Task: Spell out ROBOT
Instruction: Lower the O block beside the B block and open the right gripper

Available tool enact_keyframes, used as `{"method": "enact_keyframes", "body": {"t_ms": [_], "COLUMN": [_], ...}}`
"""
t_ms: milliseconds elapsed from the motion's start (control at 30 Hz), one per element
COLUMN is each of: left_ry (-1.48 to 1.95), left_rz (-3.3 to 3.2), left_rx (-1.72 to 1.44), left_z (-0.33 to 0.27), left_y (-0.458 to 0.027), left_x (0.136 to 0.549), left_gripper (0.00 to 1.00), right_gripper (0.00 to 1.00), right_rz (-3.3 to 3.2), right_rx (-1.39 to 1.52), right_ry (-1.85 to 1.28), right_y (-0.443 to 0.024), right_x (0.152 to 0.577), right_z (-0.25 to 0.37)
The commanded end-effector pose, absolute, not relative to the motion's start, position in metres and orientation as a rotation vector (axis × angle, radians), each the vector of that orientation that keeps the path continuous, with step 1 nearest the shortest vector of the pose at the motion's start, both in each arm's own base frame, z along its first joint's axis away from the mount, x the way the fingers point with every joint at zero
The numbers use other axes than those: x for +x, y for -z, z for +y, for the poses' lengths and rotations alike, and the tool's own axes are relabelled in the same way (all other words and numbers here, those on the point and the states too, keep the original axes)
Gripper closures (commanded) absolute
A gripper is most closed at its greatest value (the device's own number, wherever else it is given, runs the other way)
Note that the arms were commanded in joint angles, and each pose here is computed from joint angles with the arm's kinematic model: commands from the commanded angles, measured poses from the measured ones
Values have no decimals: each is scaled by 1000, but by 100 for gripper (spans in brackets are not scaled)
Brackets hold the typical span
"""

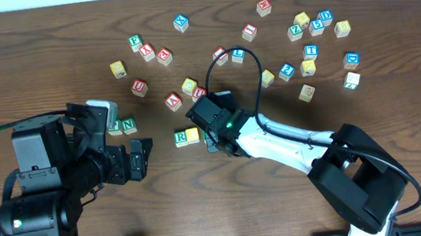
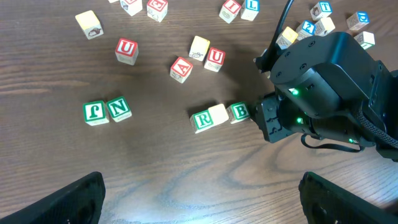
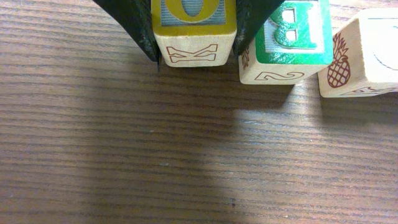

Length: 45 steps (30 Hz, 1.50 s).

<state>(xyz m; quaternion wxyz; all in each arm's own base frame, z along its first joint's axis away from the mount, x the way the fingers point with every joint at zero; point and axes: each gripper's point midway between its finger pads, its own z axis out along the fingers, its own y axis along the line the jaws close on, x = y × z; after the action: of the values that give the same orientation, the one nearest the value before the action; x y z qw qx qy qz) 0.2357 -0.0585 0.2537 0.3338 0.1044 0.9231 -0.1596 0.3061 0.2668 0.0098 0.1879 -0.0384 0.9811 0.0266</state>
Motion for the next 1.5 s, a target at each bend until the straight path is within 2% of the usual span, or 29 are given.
{"method": "enact_keyframes", "body": {"t_ms": [0, 100, 233, 633, 800, 1000, 1200, 1467], "left_ry": [421, 421, 421, 421, 421, 421, 421, 422], "left_rz": [2396, 2396, 2396, 2396, 2396, 2396, 2396, 2396], "left_rx": [294, 294, 294, 294, 294, 294, 294, 294], "left_z": [-60, -60, -60, -60, -60, -60, -60, -60], "left_y": [-257, -257, -257, -257, -257, -257, -257, -257], "left_x": [235, 235, 235, 235, 235, 235, 235, 235], "left_gripper": [2, 2, 2, 2, 2, 2, 2, 2], "right_gripper": [85, 82, 71, 66, 61, 64, 64, 56], "right_rz": [2746, 2746, 2746, 2742, 2735, 2706, 2653, 2460], "right_rx": [-93, -94, -94, -92, -91, -107, -86, -24], "right_ry": [-41, -40, -39, -25, -28, -40, -27, 10], "right_y": [-8, -8, -8, -7, -8, -15, -42, -123], "right_x": [306, 306, 306, 306, 308, 315, 327, 354], "right_z": [263, 263, 263, 261, 261, 266, 269, 261]}}
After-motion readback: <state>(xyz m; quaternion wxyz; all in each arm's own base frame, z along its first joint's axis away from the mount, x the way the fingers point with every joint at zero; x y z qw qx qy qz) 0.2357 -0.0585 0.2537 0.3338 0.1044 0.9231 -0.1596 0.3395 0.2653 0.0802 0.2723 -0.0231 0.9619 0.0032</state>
